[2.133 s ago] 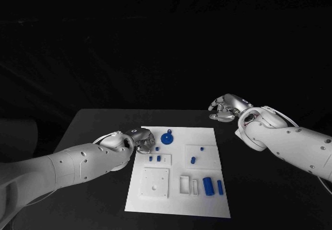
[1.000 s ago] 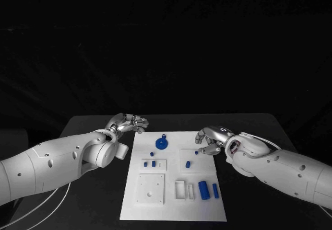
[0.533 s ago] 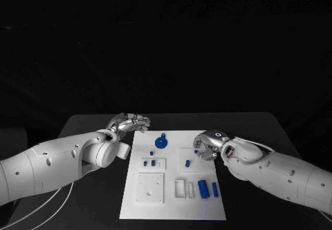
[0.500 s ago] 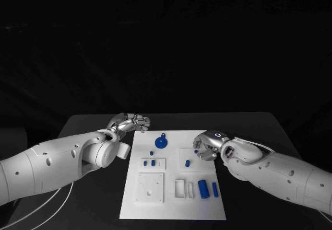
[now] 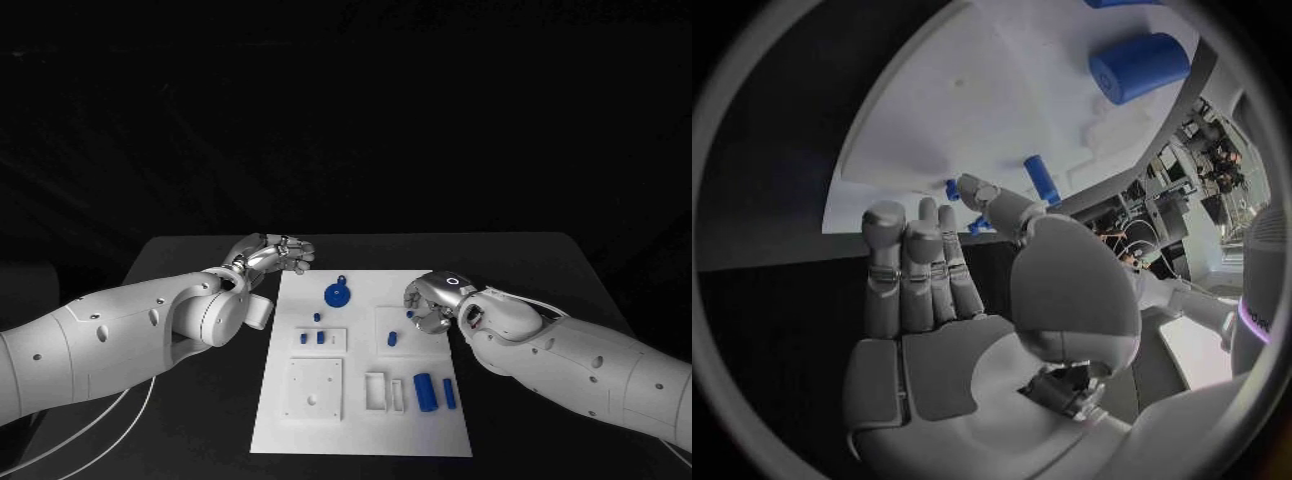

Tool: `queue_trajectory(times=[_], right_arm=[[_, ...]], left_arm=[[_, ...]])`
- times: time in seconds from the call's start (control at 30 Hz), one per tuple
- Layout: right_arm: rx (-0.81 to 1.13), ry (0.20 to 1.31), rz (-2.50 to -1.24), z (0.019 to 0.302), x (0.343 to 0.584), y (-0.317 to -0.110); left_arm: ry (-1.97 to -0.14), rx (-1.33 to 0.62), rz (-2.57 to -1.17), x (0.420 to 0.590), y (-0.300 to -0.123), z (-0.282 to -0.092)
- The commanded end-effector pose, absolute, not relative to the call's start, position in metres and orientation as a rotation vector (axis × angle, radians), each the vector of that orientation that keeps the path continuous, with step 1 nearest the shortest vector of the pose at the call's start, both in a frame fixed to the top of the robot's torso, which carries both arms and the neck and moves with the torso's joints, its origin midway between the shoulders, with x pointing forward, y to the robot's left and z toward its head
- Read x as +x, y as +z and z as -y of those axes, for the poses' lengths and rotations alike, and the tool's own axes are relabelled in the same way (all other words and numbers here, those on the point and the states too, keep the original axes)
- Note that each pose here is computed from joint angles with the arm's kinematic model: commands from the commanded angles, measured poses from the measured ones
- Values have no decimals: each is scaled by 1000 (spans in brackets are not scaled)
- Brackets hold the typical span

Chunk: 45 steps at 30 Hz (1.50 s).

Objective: Assemble the parts on the task board

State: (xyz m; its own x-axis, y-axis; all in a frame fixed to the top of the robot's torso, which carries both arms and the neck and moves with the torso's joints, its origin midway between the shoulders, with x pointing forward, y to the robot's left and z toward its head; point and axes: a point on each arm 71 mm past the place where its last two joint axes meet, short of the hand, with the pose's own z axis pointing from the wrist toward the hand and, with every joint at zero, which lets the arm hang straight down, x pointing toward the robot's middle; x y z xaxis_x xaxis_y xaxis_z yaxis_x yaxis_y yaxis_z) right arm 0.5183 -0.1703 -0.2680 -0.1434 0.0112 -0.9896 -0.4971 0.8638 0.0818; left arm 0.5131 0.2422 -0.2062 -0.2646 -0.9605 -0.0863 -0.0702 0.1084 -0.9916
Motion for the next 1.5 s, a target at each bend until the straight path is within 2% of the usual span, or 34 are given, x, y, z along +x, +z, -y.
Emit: queue_trajectory(times=[0.03, 0.77, 1.13, 1.5], right_arm=[[-408, 444, -1671, 168, 516, -273], [-445, 424, -1694, 154, 512, -287], [-470, 349, -1685, 158, 513, -288], [-471, 351, -1619, 156, 511, -283]], left_arm=[[-1311, -1056, -1505, 513, -204, -241], [-1309, -1058, -1510, 513, -204, -240], [-1305, -1062, -1516, 513, -204, -241], [-1303, -1061, -1515, 514, -204, -241]])
